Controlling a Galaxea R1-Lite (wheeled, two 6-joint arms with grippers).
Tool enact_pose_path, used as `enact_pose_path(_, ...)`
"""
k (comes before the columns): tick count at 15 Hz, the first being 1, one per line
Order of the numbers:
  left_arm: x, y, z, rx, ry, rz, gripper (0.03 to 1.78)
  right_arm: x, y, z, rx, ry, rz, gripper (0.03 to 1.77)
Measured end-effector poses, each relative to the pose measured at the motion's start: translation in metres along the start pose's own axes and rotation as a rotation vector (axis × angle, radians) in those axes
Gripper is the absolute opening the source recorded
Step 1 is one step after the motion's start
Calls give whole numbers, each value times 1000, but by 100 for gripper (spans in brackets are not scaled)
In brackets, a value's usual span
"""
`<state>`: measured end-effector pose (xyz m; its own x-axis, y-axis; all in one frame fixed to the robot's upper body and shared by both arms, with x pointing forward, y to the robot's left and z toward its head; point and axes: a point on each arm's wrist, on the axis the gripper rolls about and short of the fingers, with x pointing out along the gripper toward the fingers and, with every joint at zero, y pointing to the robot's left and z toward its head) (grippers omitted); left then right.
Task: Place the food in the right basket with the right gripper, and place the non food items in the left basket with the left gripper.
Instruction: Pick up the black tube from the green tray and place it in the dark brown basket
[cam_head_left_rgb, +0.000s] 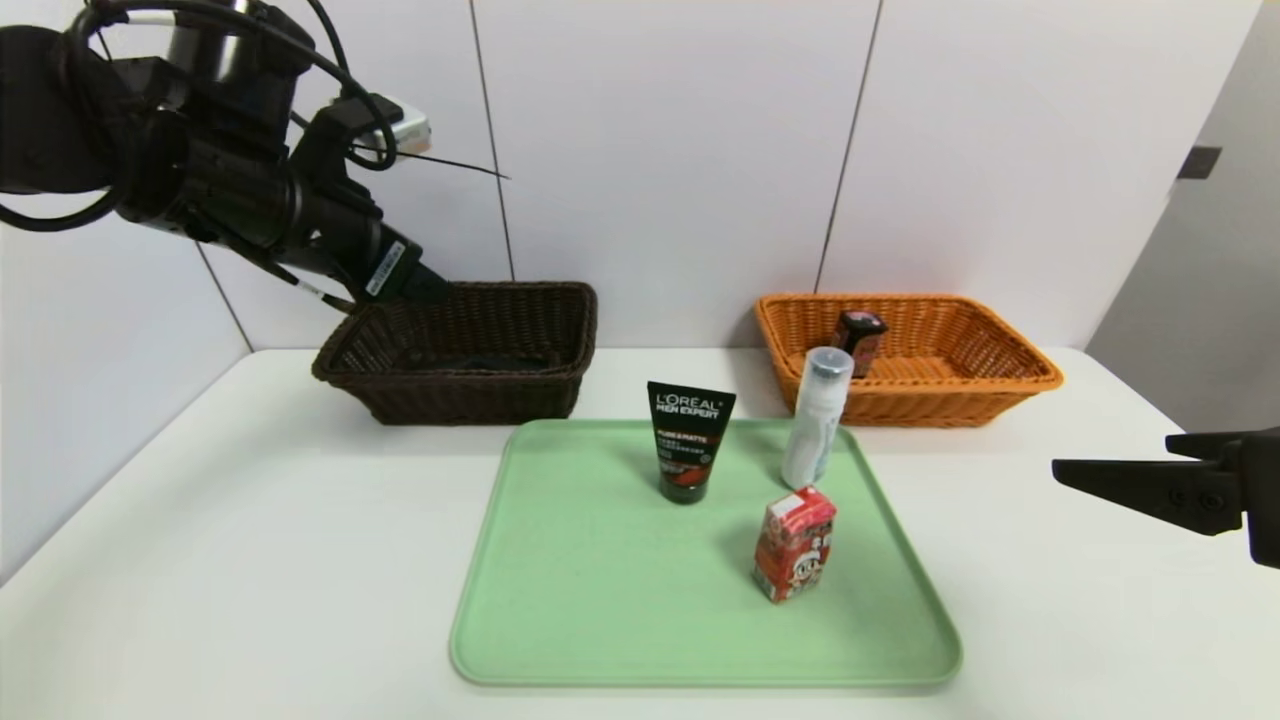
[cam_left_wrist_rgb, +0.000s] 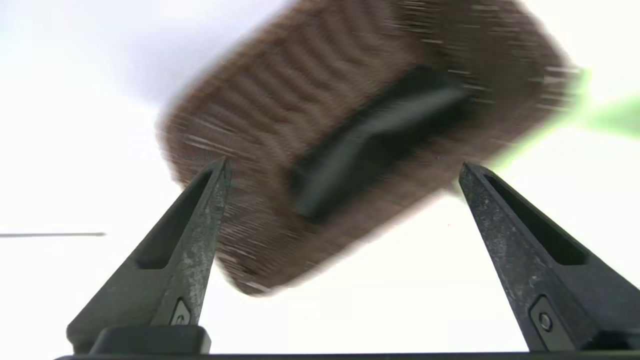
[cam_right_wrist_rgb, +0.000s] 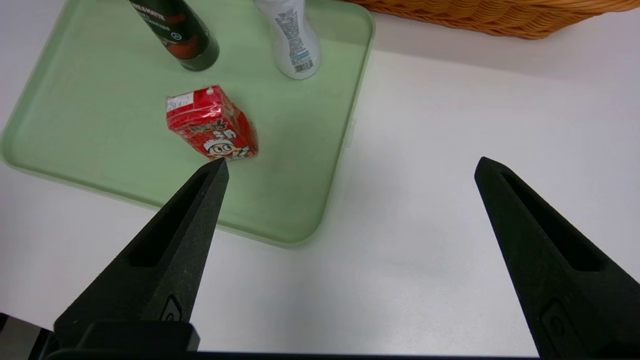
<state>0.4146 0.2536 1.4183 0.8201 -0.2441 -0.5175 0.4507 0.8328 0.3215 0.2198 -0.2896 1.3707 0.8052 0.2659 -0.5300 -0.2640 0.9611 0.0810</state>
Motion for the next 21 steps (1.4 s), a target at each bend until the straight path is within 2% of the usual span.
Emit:
enact_pose_path(3, -29, -40, -3, -14, -37, -173, 165, 0, 0, 0, -2, -1, 2, 170)
enact_pose_path(7, -71, -90, -5, 34, -102, -371, 167, 0, 0, -1, -2, 4, 1, 170)
enact_pose_path(10, -87, -128, -16, 40, -88, -499, 167, 0, 0, -2, 0, 6, 2, 170)
enact_pose_path(13, -87, -153, -30, 3, -59, -568, 168, 1, 0, -3, 1, 13, 0, 170)
enact_pose_path(16, -77, -175, -42, -23, -76, -602, 169, 3, -1, -7, 3, 27, -2, 170)
enact_pose_path(21, -46, -204, -58, -22, -115, -556, 169, 7, -1, -13, 26, 51, -5, 170)
